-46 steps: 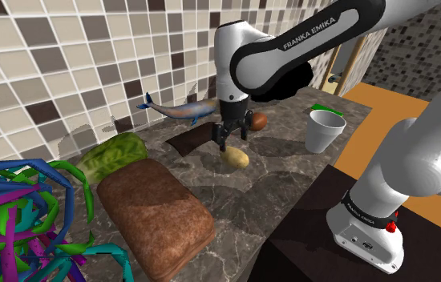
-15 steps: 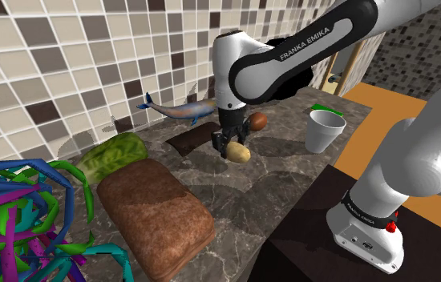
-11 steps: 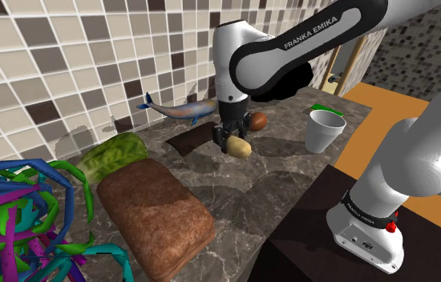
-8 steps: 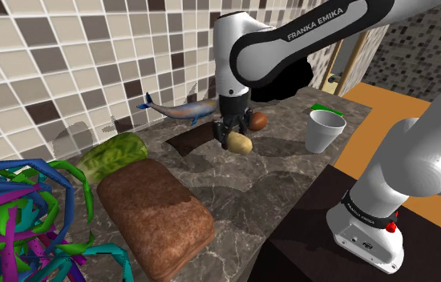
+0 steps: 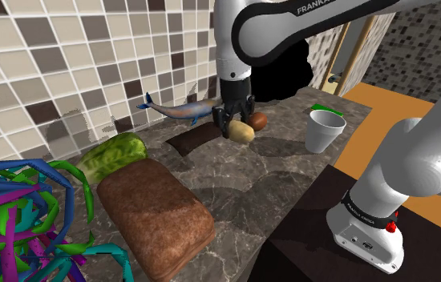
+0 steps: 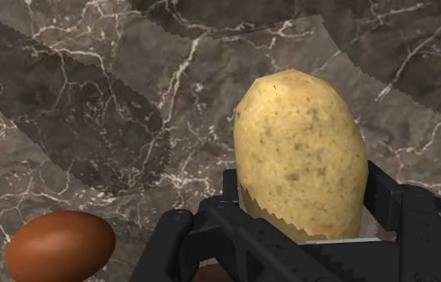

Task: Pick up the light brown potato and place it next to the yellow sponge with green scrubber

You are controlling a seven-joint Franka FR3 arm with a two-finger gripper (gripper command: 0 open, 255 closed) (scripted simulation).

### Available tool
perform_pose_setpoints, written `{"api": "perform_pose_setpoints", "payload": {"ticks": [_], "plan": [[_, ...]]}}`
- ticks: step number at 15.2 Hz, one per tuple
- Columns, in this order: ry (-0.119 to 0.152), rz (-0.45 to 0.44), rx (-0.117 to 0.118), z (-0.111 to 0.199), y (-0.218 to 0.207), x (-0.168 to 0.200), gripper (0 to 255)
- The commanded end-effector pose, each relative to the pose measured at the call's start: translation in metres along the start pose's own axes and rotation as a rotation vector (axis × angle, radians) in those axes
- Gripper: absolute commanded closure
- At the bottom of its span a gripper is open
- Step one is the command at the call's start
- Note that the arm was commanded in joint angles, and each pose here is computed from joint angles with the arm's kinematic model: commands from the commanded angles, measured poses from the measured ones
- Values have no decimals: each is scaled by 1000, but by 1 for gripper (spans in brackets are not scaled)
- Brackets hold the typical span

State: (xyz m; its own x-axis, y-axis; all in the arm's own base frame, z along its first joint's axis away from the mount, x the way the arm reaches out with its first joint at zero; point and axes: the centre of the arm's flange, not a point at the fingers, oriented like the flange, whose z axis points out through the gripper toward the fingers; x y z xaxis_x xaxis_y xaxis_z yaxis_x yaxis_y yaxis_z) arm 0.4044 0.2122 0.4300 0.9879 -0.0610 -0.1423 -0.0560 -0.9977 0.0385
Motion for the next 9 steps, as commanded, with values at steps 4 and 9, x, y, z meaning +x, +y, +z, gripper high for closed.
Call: {"api": "perform_pose_setpoints", "payload": {"ticks": [4, 9], "plan": [[0, 0, 0, -25, 0, -4, 255], [0, 0, 0, -23, 66, 2, 255]]}}
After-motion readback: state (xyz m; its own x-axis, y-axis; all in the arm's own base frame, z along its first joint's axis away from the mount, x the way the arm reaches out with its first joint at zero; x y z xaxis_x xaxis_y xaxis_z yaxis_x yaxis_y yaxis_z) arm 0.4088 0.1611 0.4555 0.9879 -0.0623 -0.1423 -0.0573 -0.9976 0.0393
